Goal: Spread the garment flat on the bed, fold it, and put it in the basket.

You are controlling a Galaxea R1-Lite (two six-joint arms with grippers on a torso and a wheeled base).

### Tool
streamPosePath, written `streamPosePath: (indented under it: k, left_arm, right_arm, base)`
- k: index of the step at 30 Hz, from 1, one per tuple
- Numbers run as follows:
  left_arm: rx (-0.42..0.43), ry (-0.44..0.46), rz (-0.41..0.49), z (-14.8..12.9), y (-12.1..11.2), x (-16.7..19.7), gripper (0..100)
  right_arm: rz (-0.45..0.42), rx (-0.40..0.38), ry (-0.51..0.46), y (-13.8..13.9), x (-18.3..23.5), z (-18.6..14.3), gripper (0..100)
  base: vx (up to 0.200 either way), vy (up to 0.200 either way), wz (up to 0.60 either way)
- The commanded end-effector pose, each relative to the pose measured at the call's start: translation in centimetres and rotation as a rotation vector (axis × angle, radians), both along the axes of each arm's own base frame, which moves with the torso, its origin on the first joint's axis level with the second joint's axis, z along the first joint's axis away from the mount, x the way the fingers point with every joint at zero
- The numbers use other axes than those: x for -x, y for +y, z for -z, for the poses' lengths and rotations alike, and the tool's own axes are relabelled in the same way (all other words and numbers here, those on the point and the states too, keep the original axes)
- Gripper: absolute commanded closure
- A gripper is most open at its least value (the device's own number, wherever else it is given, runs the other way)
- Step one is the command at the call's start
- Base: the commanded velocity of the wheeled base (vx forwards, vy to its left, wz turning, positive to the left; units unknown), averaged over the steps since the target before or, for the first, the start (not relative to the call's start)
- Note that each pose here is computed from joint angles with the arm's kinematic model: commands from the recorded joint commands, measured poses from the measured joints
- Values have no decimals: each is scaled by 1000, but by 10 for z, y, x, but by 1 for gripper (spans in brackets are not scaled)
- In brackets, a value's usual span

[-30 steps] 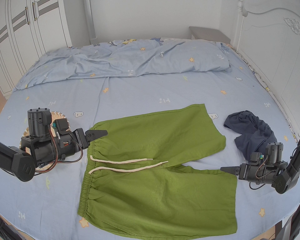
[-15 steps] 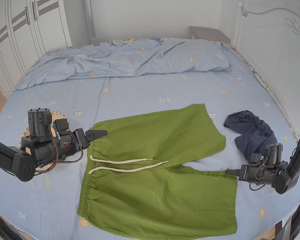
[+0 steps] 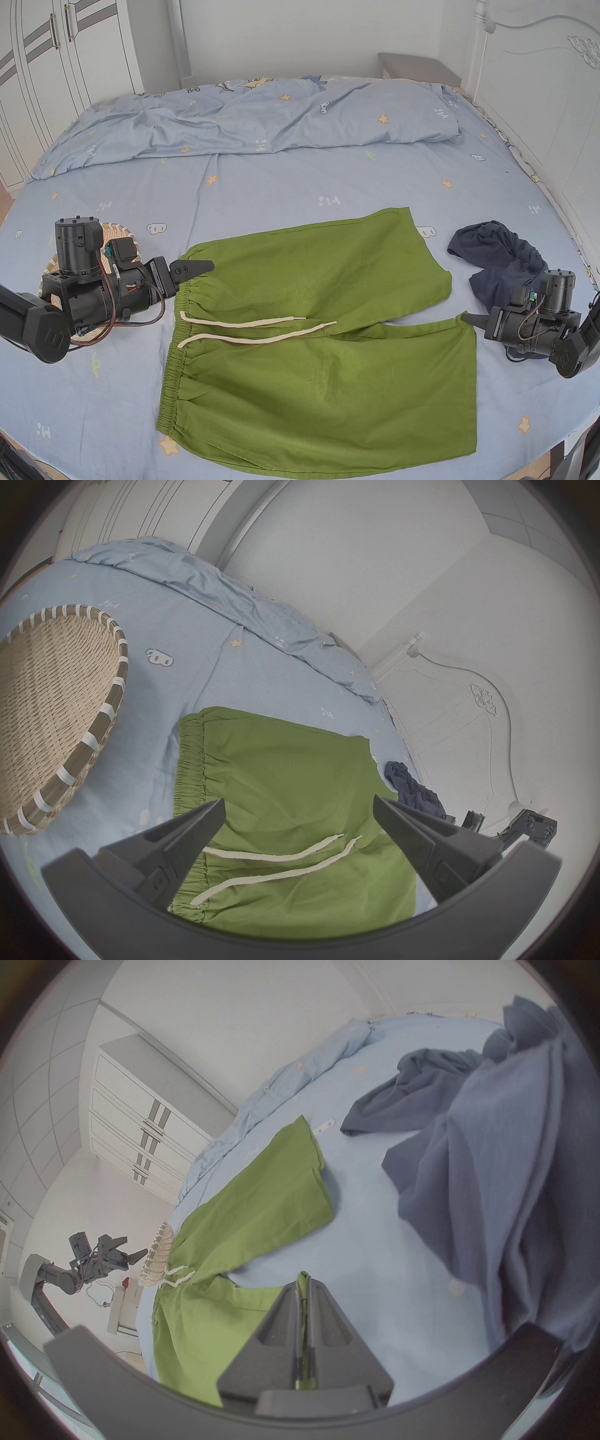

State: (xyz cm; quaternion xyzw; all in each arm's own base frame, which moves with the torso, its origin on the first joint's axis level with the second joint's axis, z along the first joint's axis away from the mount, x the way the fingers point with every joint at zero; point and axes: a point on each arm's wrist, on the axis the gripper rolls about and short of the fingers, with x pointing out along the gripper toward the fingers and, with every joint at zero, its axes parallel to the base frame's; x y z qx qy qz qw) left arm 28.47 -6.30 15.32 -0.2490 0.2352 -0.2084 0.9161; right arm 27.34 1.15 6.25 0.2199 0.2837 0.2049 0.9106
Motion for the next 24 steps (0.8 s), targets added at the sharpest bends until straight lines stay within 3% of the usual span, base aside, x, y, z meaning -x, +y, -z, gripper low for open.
streamPosePath:
  k: [1,11,24]
  left_arm:
    - [0,1,0,0,0,0,0]
    - [0,3,0,1,0,0,0]
    - [3,8,0,1,0,1,0]
  right_arm:
    - [25,9,-28,-3,-6,-5,100]
    - [67,7,-2,-15,-12,4,100]
    - [57,6,5,-13,-12,6,100]
  base:
    - [0,0,0]
    - [0,0,0]
    - [0,0,0]
